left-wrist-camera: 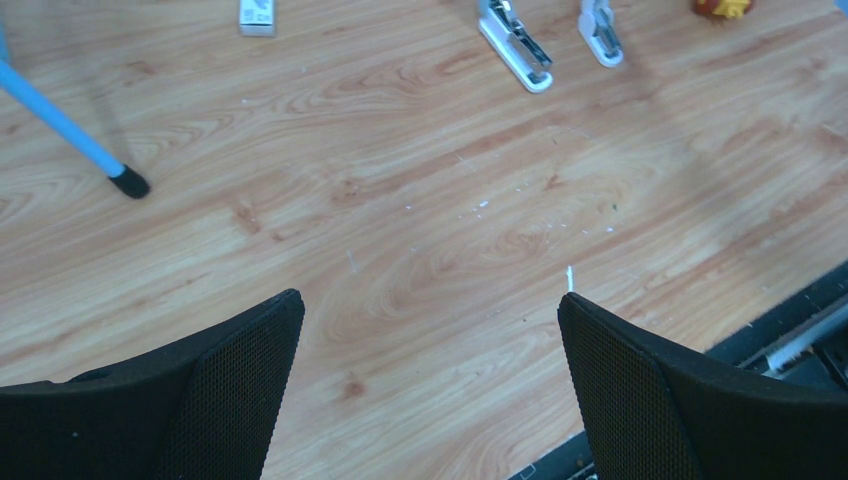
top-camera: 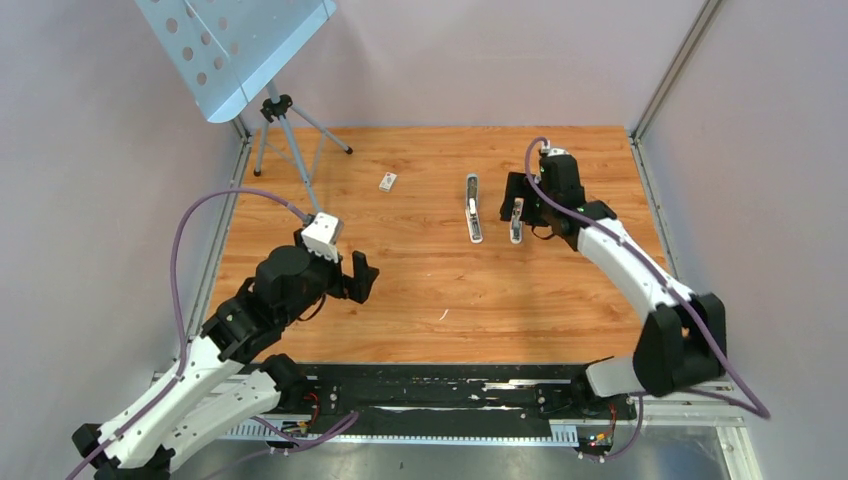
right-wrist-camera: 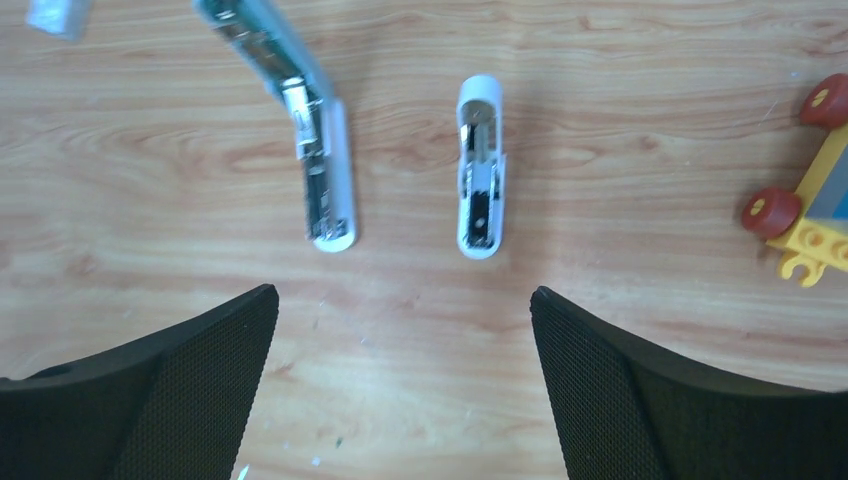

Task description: Load the staples into the stapler

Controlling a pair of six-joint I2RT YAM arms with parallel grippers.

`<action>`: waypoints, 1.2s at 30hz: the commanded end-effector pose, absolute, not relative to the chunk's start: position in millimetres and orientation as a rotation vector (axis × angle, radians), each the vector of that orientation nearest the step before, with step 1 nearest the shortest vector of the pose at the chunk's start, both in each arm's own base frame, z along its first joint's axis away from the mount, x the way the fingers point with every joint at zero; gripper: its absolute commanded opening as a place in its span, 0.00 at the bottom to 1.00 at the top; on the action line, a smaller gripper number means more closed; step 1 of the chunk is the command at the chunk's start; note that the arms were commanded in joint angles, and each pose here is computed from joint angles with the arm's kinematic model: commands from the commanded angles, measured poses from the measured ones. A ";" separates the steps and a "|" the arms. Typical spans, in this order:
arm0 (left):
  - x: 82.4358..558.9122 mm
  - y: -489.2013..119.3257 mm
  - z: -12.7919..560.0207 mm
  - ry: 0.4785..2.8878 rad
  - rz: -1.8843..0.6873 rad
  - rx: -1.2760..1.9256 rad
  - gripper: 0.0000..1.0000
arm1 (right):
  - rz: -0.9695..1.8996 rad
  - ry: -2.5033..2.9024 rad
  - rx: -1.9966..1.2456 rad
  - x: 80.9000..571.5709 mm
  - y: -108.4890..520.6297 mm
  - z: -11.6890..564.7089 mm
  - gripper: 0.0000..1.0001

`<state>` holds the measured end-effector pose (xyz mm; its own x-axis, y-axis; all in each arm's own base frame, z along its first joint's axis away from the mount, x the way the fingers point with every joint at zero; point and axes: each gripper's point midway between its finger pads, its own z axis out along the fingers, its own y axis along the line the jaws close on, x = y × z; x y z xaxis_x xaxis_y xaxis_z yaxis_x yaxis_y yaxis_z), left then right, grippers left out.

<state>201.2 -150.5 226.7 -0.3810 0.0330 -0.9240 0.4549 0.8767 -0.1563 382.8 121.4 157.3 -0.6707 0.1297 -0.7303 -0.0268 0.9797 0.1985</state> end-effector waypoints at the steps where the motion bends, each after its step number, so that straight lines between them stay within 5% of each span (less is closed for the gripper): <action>1: 225.9 -143.9 231.5 1.938 -0.334 0.301 1.00 | 0.399 2.314 0.043 333.1 128.8 165.9 1.00; 12: 329.9 -175.9 177.9 2.079 0.053 0.330 0.93 | 0.639 2.197 -0.054 268.7 145.1 177.8 1.00; 29: 511.3 -194.7 81.1 2.287 -0.045 0.276 0.89 | 0.628 2.092 -0.141 260.8 141.8 197.3 1.00; 36: 550.4 -186.5 60.4 2.299 -0.057 0.248 0.88 | 0.671 2.081 -0.155 262.1 148.7 192.7 1.00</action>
